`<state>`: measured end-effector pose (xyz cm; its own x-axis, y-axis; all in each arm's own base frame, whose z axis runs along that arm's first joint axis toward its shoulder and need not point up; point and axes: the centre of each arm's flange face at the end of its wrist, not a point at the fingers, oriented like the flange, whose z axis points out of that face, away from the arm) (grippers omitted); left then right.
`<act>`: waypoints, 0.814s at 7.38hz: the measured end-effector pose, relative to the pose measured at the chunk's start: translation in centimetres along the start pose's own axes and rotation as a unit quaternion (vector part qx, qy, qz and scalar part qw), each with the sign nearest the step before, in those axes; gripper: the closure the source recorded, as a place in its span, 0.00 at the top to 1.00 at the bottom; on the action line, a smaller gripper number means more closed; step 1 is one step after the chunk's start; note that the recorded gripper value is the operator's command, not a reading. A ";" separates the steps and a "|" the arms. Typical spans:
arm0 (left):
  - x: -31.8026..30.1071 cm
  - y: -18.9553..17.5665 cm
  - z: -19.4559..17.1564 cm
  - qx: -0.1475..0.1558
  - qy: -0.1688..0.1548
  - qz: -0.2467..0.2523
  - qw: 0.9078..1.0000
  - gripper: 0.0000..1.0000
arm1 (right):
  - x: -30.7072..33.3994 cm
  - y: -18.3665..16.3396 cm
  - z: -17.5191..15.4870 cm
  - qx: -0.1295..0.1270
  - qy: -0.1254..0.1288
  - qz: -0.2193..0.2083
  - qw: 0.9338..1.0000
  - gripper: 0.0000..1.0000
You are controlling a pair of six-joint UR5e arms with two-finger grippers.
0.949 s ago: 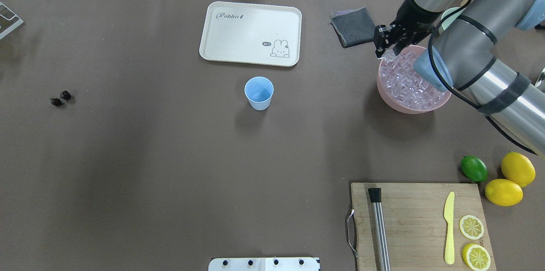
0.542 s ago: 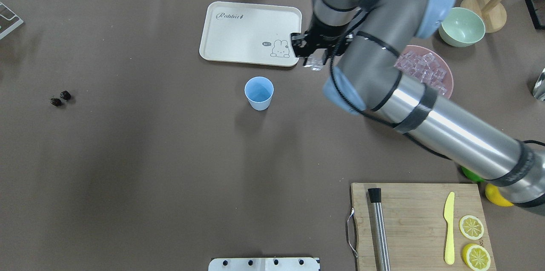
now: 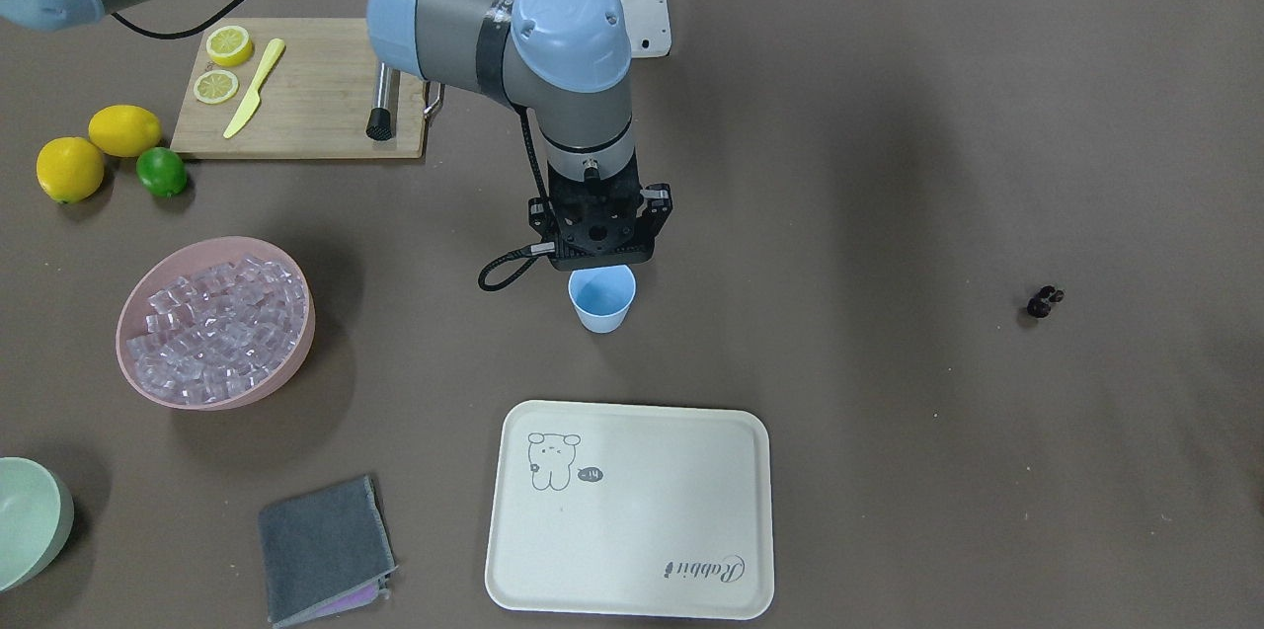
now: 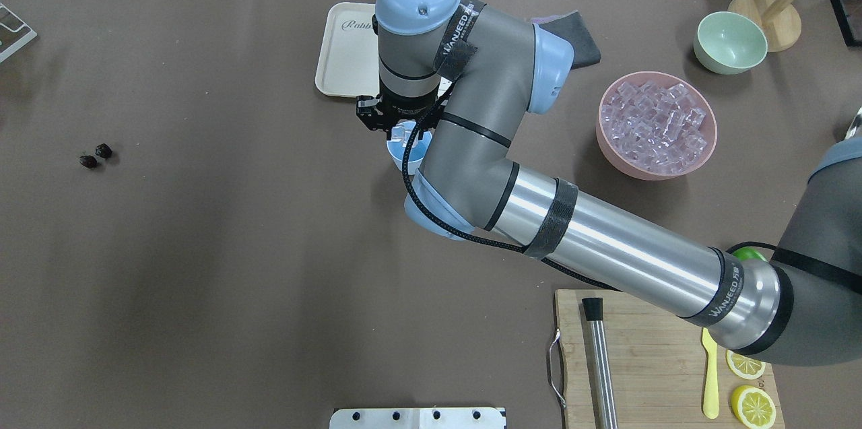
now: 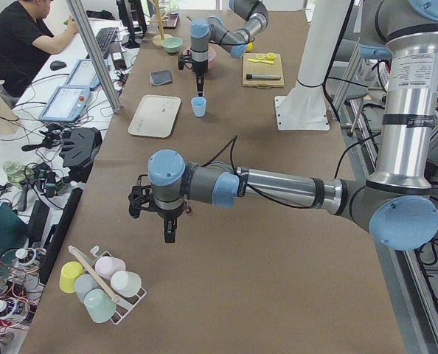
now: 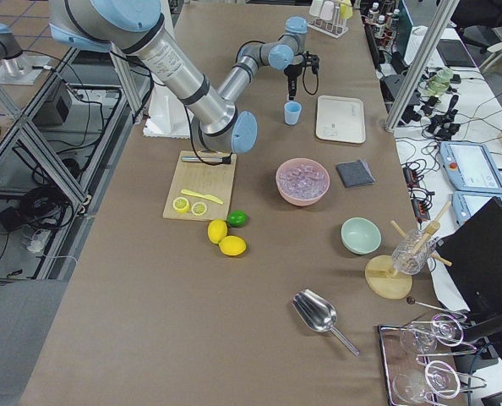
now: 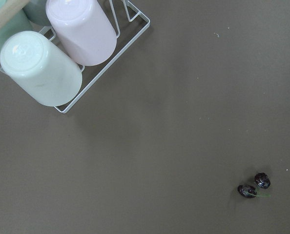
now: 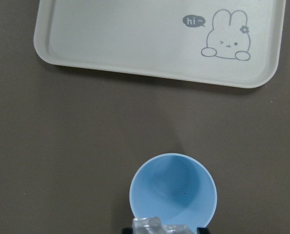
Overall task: Put ice and cherries in cup
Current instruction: 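Open the right gripper above the blue cup to drop the ice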
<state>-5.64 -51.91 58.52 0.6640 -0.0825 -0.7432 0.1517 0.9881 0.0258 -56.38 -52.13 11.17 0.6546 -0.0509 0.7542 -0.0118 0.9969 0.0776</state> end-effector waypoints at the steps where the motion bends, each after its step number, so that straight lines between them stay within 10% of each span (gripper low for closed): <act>1: -0.3 0.0 0.1 -0.001 0.000 -0.002 1.000 0.98 | 0.5 -0.1 0.6 0.000 0.003 -0.001 1.000 0.48; 2: -0.5 0.0 0.3 -0.002 -0.001 -0.004 1.000 0.98 | 0.8 -0.1 0.8 0.000 0.005 -0.001 1.000 0.99; 6: -1.1 -0.6 0.7 -0.004 -0.001 -0.006 1.000 0.98 | 1.5 -0.7 0.0 0.004 0.000 0.005 1.000 1.00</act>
<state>-5.92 -52.49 59.81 0.6631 -0.0954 -0.7424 0.1537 0.9881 0.0103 -55.34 -52.94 12.24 0.6549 -0.0416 0.7545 -0.0244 0.9968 0.0762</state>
